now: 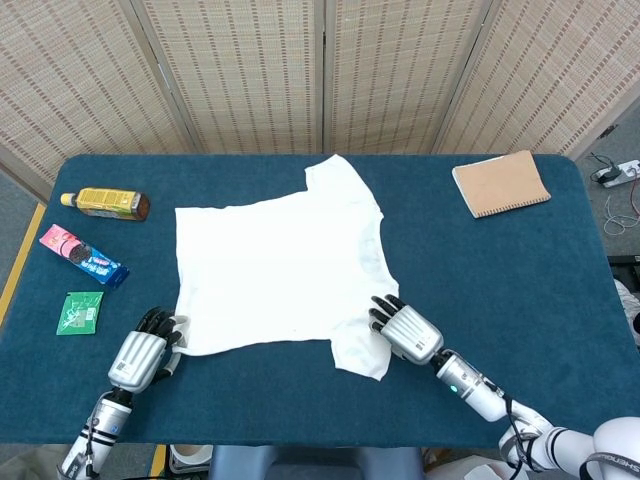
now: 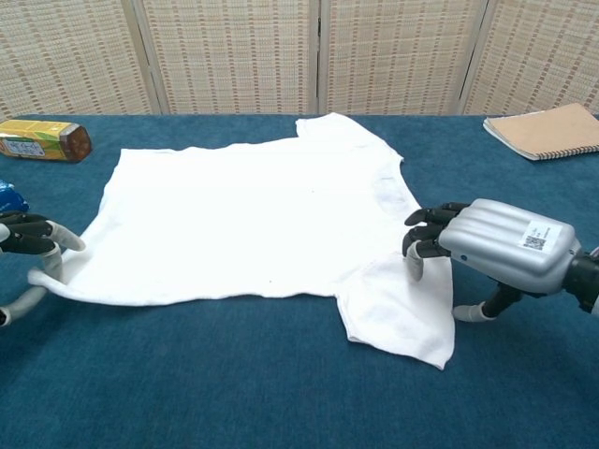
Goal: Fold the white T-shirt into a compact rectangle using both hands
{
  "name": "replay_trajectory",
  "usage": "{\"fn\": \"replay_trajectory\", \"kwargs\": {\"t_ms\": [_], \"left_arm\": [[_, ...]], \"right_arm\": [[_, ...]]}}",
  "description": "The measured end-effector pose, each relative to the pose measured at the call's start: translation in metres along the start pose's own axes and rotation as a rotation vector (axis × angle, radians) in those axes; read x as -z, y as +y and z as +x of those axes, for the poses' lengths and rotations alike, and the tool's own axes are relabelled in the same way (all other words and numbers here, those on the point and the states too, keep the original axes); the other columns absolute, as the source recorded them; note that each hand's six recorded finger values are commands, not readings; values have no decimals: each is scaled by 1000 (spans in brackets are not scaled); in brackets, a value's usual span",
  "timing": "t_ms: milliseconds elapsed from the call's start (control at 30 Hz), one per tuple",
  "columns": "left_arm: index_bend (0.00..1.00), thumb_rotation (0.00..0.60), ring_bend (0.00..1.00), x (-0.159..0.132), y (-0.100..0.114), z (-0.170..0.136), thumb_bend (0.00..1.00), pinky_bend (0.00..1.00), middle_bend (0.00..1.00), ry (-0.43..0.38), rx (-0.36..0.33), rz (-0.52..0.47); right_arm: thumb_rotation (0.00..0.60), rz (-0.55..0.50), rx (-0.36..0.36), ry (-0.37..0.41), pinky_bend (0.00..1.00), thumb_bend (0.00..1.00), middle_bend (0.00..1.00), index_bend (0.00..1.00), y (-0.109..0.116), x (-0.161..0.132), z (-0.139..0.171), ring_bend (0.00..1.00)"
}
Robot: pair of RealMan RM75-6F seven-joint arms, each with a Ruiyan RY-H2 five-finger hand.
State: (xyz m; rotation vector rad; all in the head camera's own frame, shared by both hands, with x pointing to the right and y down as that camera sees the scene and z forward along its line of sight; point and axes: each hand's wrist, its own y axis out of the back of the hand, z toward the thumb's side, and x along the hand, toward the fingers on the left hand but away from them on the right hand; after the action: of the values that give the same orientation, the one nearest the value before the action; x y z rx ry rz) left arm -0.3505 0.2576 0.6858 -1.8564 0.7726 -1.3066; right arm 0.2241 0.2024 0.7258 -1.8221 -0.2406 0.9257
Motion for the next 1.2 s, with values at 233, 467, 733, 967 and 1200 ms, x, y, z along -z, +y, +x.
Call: {"fn": "replay_trajectory", "kwargs": {"t_ms": [233, 467, 733, 967, 1200], "left_arm": [[680, 600, 152, 1, 0, 1, 512, 77, 254, 2, 0, 8], [680, 600, 151, 2, 0, 1, 512, 76, 254, 3, 1, 8], [680, 600, 150, 2, 0, 3, 512, 77, 254, 4, 2, 8], [680, 600, 149, 3, 1, 4, 512, 77, 254, 10, 4, 11], [683, 600, 149, 4, 2, 7, 512, 76, 254, 14, 3, 14]], "right_arm": [[600, -4, 28, 5, 192, 172, 281, 407, 1, -2, -4, 118], [600, -16, 44, 13, 193, 255, 283, 407, 1, -3, -4, 118], [600, -29, 72, 25, 193, 318, 292, 423, 5, -3, -2, 120], [600, -35, 94, 37, 192, 389, 322, 492, 7, -4, -3, 149], [600, -40, 83, 32, 192, 399, 359, 591, 3, -3, -6, 172]]}}
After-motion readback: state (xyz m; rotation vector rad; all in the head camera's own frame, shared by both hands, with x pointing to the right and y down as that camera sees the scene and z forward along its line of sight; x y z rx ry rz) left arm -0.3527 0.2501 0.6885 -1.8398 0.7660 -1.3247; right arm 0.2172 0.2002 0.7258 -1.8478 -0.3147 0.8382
